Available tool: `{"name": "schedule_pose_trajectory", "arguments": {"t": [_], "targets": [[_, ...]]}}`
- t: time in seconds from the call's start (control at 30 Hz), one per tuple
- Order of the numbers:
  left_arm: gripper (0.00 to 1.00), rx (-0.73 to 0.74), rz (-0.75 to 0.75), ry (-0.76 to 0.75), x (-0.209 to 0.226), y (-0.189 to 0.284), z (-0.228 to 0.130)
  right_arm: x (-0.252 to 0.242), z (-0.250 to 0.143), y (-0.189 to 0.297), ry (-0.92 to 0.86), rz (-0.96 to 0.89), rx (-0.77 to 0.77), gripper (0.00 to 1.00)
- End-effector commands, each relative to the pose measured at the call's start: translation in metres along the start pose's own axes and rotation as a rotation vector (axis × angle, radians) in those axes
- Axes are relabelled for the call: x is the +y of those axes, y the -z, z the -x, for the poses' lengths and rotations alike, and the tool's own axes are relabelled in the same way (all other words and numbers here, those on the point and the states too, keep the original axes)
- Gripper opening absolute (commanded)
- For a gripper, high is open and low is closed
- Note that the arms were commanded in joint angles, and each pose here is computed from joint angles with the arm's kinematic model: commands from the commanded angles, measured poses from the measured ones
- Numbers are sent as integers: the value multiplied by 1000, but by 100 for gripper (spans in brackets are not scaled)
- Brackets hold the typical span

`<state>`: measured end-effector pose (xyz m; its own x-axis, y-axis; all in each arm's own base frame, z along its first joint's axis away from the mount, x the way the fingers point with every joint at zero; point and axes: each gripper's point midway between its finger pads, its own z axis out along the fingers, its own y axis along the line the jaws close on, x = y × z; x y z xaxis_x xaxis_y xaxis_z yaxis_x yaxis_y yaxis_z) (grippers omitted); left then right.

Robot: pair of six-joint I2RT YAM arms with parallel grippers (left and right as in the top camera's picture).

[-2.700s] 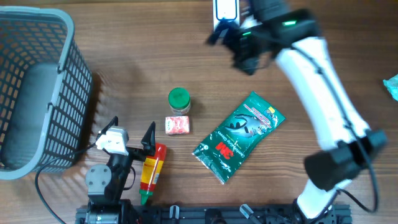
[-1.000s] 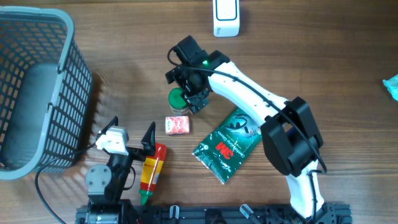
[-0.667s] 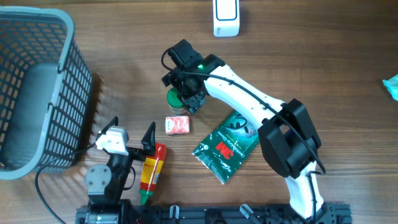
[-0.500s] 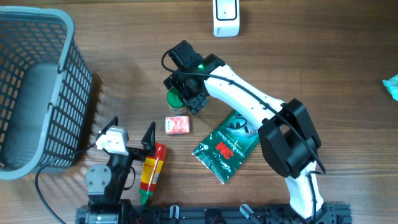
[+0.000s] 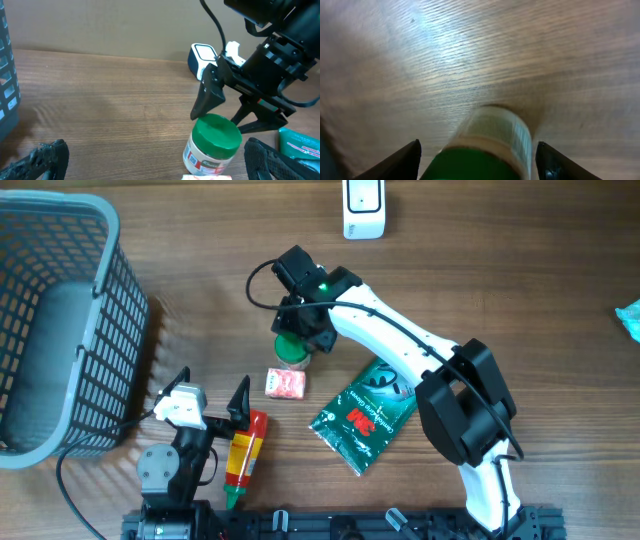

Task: Scan the item barcode
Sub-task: 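Grasp the jar by its green cap with the right gripper and lift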

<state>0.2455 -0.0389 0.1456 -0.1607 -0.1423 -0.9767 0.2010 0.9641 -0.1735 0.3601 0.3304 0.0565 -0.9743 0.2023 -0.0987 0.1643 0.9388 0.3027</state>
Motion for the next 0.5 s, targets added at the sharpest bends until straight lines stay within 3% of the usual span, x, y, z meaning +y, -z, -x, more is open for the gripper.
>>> {"name": "schedule_pose_trajectory", "arguments": {"t": [0.0,0.03,0.13,0.23,0.3,0.47], "targets": [[100,6,7,-19,1,0,-2,-13,11,5,211,-94,-55,89],[100,6,7,-19,1,0,-2,-14,17,15,208,-118,-87,99],[100,6,7,-19,1,0,-2,-15,33,48,92,-158,-183,100],[100,6,7,-19,1,0,-2,-11,30,75,-209,-104,-207,100],[100,6,7,-19,1,0,-2,-1,17,79,-453,-32,-139,100],[100,6,7,-19,1,0,-2,3,-17,60,-850,-25,41,100]]}}
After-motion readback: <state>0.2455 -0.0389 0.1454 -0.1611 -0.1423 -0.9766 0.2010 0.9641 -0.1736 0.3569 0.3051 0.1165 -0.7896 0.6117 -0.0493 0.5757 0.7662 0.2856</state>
